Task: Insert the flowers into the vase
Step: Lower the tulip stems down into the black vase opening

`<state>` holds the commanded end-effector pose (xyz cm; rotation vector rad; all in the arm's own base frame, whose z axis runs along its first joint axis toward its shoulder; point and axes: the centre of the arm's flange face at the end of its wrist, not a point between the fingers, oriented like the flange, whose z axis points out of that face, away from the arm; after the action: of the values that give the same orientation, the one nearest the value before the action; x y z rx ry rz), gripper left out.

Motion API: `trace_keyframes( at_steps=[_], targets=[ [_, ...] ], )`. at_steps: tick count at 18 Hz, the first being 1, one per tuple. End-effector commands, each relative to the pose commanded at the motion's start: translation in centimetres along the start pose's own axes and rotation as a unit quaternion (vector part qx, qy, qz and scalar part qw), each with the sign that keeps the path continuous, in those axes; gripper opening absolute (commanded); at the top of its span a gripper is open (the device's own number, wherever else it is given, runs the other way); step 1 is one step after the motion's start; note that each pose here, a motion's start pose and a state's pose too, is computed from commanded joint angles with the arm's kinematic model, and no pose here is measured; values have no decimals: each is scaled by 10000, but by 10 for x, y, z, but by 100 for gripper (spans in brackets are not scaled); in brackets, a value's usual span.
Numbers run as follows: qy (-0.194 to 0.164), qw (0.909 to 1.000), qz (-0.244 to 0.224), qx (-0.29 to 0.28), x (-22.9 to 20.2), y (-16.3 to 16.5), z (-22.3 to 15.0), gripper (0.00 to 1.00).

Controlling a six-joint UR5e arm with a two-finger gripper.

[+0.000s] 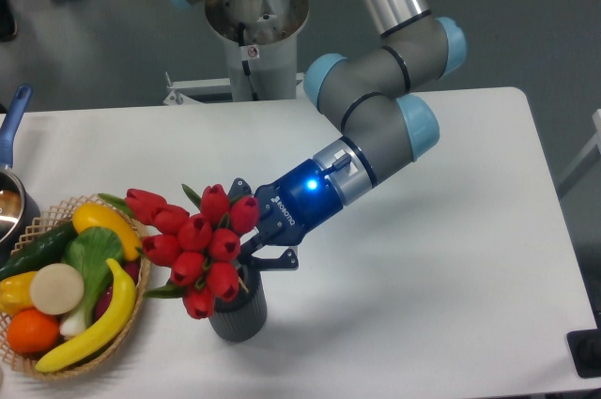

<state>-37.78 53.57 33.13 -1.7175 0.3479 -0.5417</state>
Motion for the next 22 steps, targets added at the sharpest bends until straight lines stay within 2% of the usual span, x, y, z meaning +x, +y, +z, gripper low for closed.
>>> trace_keyframes(
  at_steps=[7,13,22],
  targets=[
    [30,9998,-180,-26,-3,26,5,11],
    [43,9996,-272,-31,-3,36,6,14],
    [80,9996,-269,-50,-2,61,10,19]
  ],
)
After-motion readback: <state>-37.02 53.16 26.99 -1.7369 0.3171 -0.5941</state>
